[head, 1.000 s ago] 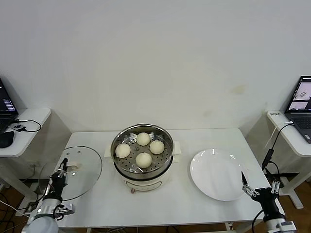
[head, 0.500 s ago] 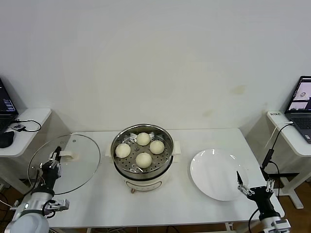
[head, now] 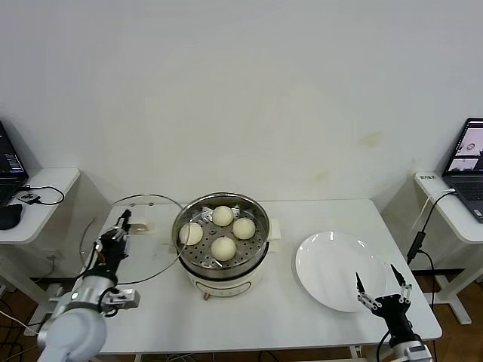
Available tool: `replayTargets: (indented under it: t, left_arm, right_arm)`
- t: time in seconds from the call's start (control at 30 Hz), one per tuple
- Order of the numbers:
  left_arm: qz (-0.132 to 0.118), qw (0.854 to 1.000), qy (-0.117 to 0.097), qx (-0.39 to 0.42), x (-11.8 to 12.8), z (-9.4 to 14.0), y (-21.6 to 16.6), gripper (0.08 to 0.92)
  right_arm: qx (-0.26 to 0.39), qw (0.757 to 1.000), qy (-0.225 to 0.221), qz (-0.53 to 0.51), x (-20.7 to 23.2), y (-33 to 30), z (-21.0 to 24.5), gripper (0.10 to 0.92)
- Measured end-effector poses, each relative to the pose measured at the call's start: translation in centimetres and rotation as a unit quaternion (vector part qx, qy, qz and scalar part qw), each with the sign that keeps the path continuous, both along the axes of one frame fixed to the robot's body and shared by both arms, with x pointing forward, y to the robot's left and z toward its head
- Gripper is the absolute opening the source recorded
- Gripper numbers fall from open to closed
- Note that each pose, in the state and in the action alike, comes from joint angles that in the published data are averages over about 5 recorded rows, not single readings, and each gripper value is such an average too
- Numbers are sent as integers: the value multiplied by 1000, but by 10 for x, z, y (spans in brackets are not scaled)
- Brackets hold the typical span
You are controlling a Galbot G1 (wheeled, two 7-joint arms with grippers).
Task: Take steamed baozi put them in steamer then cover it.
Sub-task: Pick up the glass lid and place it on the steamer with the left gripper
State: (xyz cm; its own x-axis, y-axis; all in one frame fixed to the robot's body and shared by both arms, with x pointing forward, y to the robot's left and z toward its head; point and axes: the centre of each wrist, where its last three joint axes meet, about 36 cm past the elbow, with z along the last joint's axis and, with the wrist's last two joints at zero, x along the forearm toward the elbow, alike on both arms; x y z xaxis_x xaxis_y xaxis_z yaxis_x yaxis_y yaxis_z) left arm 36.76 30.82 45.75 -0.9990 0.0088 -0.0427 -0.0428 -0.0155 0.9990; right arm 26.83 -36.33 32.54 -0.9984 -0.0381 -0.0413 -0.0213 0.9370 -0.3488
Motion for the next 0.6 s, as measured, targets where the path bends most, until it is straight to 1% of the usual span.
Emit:
replayTargets:
  t: [0.17, 0.37, 0.6]
  left_arm:
    - [-2, 1000, 8, -7, 15, 2, -28, 141]
    - [1, 1000, 13, -11, 33, 5, -63, 141]
    - [-5, 1000, 12, -25, 50, 5, -111, 141]
  right_arm:
    - [-17, 1000, -2, -12, 1, 4, -1, 823]
    - [-40, 999, 0, -21, 4, 3, -5, 823]
    - [-53, 998, 5, -24, 3, 3, -13, 823]
